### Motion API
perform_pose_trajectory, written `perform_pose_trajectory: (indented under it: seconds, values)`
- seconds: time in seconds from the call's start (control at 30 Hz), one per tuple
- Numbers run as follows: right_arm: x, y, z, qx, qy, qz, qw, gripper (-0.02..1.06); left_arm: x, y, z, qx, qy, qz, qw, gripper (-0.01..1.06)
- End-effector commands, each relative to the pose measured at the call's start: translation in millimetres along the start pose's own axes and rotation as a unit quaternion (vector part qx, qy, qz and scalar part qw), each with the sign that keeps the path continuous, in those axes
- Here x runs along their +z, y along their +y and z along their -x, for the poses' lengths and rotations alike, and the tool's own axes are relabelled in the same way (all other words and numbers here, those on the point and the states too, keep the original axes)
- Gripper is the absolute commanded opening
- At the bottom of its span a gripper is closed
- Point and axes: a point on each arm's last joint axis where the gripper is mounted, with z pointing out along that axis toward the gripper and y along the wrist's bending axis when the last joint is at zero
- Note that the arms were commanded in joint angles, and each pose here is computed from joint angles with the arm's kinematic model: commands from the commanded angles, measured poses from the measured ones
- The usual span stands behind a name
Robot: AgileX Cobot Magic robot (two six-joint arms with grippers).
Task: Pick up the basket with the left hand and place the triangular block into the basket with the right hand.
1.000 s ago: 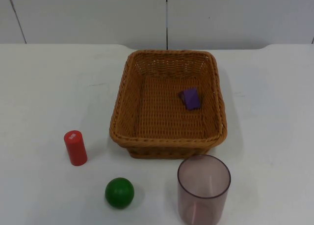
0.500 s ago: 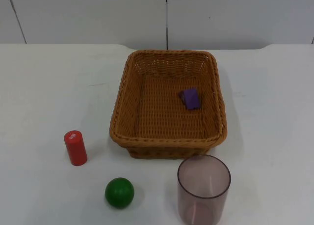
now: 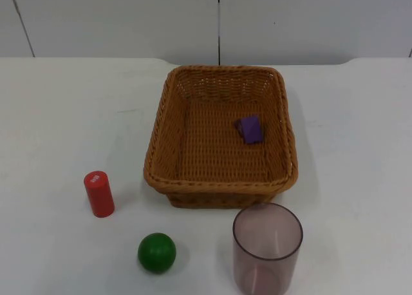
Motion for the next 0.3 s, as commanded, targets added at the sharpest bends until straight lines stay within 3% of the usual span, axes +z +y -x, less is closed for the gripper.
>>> perform_pose_trajectory:
  seconds: [0.0, 0.07, 0.13, 0.27]
  values:
    - [-0.5, 0.3, 1.1, 0.002, -0.009, 0.002, 1.0000, 1.05, 0.9, 0.4, -0.9, 0.002, 0.000, -0.001, 1.000, 1.05]
    - [-0.5, 0.3, 1.1, 0.002, -0.009, 0.002, 1.0000, 1.05, 0.9, 0.4, -0.9, 0.002, 0.000, -0.001, 1.000, 1.05]
    - [-0.5, 0.3, 1.1, 0.002, -0.009, 0.002, 1.0000, 1.05, 0.8, 3.7, -0.7, 0.051, 0.000, 0.018, 0.999, 1.05]
    - [-0.5, 0.3, 1.1, 0.002, -0.009, 0.002, 1.0000, 1.05, 0.8, 3.8, -0.4, 0.046, -0.002, 0.018, 0.999, 1.05]
